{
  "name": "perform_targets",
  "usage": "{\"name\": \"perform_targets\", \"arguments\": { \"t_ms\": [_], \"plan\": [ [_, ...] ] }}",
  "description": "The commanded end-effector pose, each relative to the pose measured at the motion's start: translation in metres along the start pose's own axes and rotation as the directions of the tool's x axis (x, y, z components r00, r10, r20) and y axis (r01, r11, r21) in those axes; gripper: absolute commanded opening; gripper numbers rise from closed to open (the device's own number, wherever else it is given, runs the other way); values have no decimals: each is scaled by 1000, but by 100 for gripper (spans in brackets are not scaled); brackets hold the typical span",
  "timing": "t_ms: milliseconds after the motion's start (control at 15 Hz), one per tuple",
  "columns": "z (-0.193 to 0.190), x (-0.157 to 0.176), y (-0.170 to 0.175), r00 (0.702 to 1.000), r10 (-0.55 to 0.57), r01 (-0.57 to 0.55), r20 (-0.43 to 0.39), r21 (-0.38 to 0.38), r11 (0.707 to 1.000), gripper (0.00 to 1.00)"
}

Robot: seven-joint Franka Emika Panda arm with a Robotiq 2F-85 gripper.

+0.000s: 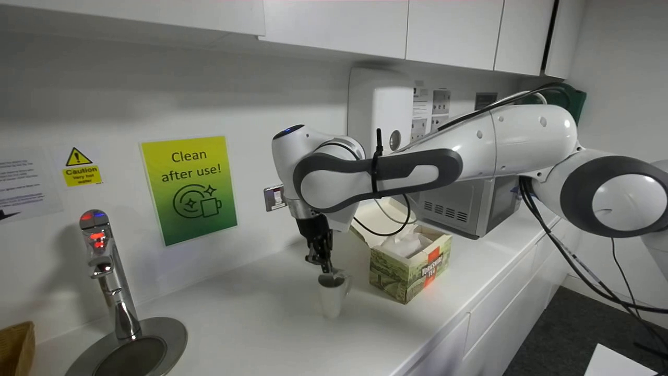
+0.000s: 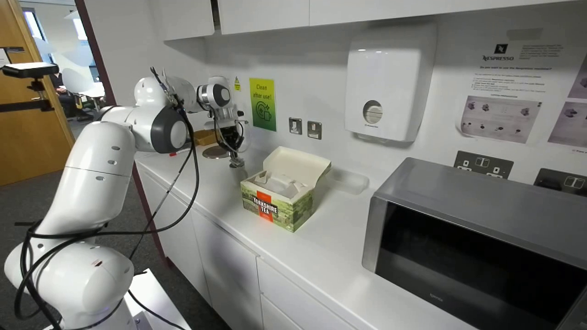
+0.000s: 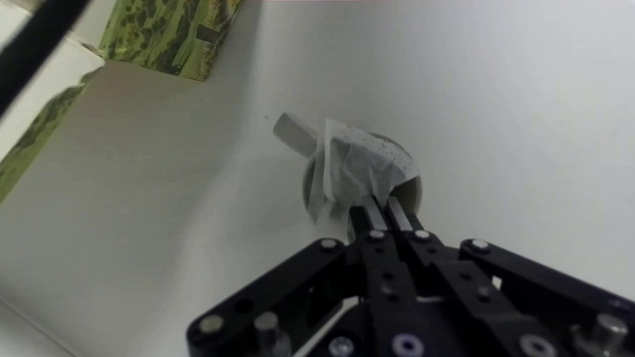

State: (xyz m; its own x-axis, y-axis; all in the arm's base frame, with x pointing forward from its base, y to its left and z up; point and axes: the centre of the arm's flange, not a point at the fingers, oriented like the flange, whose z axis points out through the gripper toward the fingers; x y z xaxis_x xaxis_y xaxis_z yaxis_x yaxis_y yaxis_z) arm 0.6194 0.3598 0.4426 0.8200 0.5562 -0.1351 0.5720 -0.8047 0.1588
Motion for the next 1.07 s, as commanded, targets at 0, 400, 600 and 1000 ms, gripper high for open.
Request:
{"name": "perform_targets", "arguments": {
  "t_ms": [0, 400, 600, 1000],
  "plan": [
    [-8, 7, 12, 1000, -19, 18, 21, 48, 999, 1],
    [0, 8, 24, 1000, 2, -5, 30, 107, 994, 1],
    [4, 10, 28, 999, 10, -16, 43, 136, 991, 1],
    [9, 12, 33, 998, 20, -31, 63, 183, 983, 1]
  ]
}}
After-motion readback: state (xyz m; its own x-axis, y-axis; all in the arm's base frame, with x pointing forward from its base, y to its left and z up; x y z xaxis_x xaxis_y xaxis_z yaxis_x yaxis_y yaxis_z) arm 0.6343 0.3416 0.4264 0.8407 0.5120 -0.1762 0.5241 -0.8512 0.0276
